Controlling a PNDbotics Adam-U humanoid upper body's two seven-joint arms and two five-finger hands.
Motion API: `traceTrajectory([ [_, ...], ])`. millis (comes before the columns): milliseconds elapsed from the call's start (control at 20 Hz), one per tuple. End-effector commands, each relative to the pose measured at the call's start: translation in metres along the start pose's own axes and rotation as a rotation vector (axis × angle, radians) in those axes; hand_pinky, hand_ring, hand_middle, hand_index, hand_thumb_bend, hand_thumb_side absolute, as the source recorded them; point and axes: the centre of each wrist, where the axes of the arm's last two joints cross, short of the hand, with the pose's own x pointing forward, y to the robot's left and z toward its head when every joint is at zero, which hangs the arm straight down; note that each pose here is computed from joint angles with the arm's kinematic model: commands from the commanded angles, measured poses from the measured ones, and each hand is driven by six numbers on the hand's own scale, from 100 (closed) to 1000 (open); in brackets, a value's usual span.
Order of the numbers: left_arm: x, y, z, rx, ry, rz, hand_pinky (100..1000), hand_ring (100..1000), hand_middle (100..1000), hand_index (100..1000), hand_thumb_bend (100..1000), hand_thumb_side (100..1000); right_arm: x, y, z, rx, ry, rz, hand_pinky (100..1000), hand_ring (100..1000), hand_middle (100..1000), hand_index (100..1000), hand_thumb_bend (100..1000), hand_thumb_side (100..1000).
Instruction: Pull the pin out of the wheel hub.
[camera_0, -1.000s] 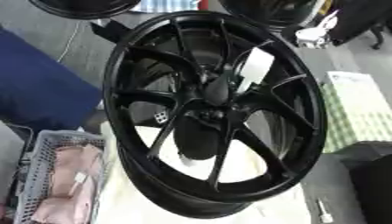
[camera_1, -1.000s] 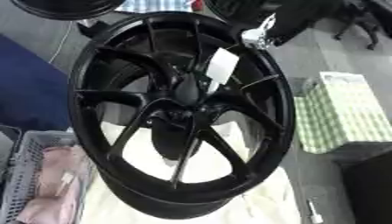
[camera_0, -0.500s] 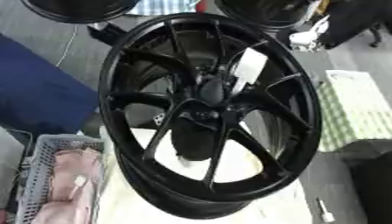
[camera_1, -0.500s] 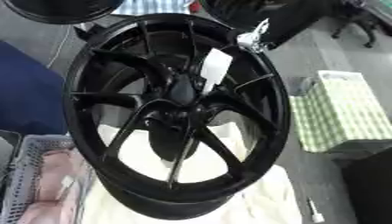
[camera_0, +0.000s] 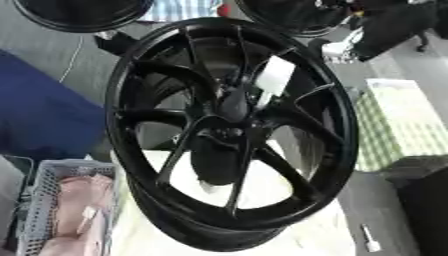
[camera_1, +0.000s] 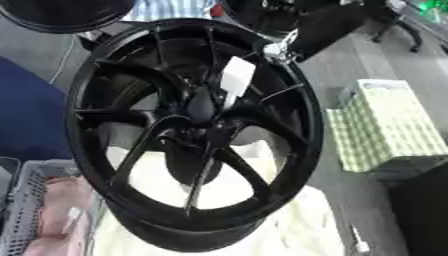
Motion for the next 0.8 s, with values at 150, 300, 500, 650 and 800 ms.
traceTrajectory([
  [150, 0.0052, -0.0006, -0.0028, -0.018, -0.015, -0.001, 720, 645, 623, 795, 100, 654, -0.0009, -0.0016, 0.0028, 0.042, 0.048, -0.063, 922, 1000, 876, 1000, 100, 646],
  [300, 0.0052, -0.0009, -0.0029, -0.019, -0.015, -0.001, 720, 645, 623, 795, 100, 655, -0.0017, 0.0004, 0.0012, 0.034, 0.031, -0.070, 919, 1000, 875, 1000, 100, 656],
  [500, 0.0052, -0.0016, -0.0035, -0.021, -0.015, 0.001, 719, 645, 623, 794, 100, 656, -0.0016, 0.0024, -0.0008, 0.029, 0.012, -0.068, 916, 1000, 871, 1000, 100, 731],
  [650, 0.0051, -0.0024, -0.0038, -0.023, -0.014, 0.005, 719, 645, 623, 794, 100, 656, -0.0013, 0.0043, -0.0028, 0.033, -0.004, -0.066, 914, 1000, 870, 1000, 100, 761],
  [800, 0.0051, -0.0031, -0.0045, -0.025, -0.014, 0.010, 719, 646, 623, 794, 100, 656, -0.0007, 0.0050, -0.0040, 0.034, -0.012, -0.063, 914, 1000, 870, 1000, 100, 771],
])
